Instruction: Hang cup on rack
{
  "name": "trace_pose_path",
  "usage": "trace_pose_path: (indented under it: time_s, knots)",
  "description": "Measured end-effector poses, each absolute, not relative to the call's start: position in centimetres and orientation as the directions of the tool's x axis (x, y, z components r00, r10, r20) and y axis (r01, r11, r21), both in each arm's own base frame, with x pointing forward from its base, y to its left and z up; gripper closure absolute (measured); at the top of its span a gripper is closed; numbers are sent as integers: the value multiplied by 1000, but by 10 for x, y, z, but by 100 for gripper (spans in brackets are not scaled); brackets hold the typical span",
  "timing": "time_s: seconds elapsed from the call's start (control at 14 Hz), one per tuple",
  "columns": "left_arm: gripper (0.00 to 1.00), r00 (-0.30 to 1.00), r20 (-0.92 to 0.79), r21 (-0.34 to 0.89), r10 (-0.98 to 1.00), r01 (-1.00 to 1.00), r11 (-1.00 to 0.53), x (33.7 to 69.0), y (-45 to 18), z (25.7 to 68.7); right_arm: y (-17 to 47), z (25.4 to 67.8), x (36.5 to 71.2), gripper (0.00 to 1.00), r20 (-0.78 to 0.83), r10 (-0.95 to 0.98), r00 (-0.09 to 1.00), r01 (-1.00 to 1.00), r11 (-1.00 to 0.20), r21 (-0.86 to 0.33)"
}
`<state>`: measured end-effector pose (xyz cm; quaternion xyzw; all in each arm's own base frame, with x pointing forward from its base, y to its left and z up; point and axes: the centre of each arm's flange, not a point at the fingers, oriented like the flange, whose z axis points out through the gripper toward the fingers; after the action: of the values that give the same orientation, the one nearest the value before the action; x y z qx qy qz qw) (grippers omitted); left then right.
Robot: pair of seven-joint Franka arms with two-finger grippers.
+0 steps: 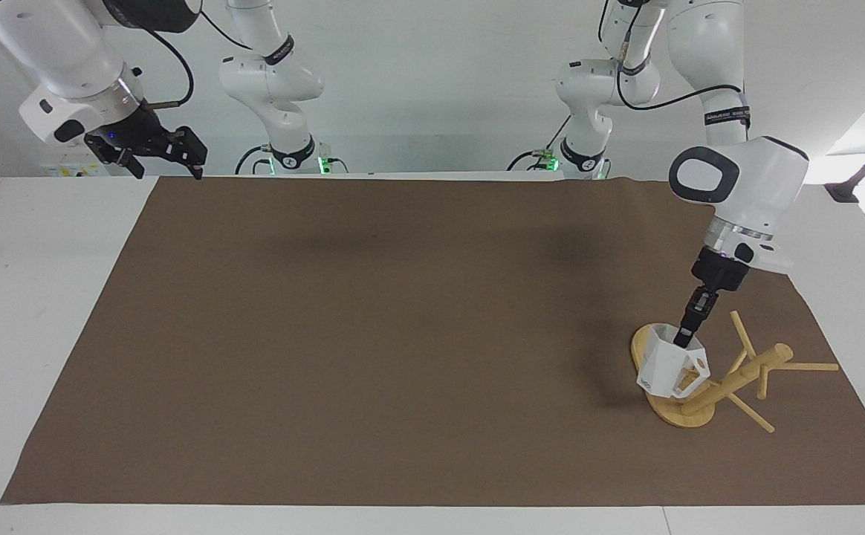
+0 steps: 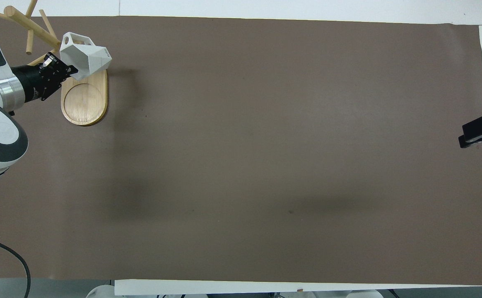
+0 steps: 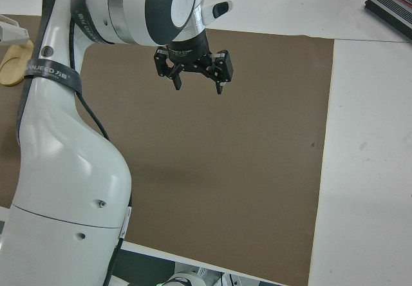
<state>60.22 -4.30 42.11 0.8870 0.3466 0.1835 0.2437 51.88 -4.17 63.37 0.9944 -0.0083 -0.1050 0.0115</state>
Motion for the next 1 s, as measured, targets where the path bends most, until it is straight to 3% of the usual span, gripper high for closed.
trace_pose_path:
  time_s: [0.14,0.36,0.57,0.86,1.0]
  knots:
    - [93,685,148,560,713,536,-631,602,-43,420,-41,634,519,0,-209,-18,978,-14,-1000,25]
    - [81,680,148,562,718,539,-627,603,-41,420,-41,633,519,0,-210,-17,978,-12,-1000,25]
    - [52,687,129,559,715,545,-625,602,-43,420,-40,633,519,0,-210,-16,978,-11,-1000,25]
    - [2,750,69,519,658,536,-666,590,-39,437,-40,633,519,0,-210,-16,978,-11,-1000,25]
    - [0,827,81,409,556,481,-776,579,-35,454,-40,633,519,0,-210,-16,978,-11,-1000,25]
